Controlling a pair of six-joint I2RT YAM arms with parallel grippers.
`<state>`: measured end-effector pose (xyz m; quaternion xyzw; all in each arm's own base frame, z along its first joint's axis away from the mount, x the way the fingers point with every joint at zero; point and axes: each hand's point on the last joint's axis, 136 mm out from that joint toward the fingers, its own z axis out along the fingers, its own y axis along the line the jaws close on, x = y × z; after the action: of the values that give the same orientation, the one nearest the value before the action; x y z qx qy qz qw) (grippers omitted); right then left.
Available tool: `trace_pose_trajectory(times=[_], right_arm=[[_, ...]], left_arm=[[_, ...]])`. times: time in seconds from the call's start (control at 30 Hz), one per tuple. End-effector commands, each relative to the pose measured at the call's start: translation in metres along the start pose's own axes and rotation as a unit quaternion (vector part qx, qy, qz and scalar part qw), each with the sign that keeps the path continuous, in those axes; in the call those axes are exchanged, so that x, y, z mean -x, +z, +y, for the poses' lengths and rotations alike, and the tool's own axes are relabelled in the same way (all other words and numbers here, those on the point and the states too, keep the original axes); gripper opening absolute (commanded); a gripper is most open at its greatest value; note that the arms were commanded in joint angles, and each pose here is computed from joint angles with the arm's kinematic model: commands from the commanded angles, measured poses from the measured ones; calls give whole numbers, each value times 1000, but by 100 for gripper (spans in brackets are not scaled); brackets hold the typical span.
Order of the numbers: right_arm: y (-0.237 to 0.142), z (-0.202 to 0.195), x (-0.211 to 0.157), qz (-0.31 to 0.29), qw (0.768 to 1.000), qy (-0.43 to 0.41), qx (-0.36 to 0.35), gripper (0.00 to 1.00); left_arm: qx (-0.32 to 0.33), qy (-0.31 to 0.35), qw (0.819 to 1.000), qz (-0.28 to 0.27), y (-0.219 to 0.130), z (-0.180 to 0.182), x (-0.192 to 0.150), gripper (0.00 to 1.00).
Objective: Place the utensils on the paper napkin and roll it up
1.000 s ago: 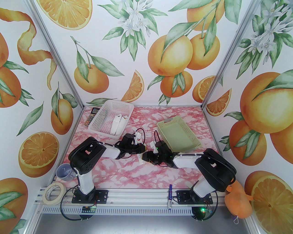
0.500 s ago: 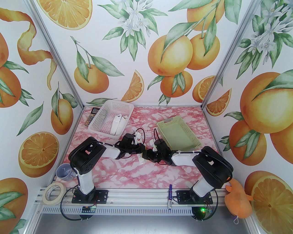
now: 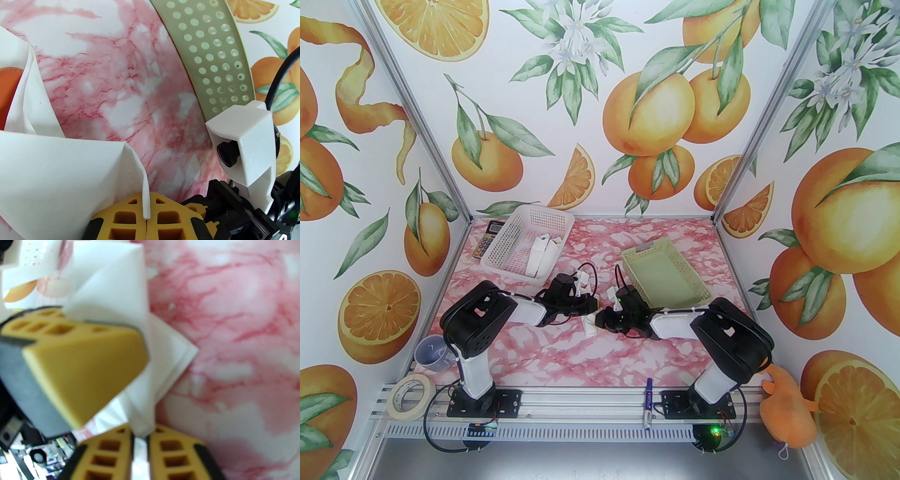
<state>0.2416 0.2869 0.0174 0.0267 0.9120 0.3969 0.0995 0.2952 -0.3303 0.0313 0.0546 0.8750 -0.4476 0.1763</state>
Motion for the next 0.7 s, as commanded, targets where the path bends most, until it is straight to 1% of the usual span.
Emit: trace_pose_trajectory(times=[0.0,0.1,0.23,0.33,0.5,0.67], right_arm=[[8,-15,-12,17,1000,6,-16,9],[8,-19,-13,18,1000,6,-23,5],[8,-28,-16,24,999,5,-43,3],[7,-35,-20,30,998,3,-60,0],[4,-43,-26,39,996,2,-77,0],[3,-45,-28,42,996,1,-81,0]], left_arm=[[7,0,1000,5,-3,-2,0,8],[-1,3,1000,1,-6,-10,4,10],[4,26,1000,-4,-17,-22,11,19],[20,49,999,-12,-32,-31,20,24],[43,71,996,-37,-67,-39,33,30],[54,69,995,-45,-81,-36,35,31]])
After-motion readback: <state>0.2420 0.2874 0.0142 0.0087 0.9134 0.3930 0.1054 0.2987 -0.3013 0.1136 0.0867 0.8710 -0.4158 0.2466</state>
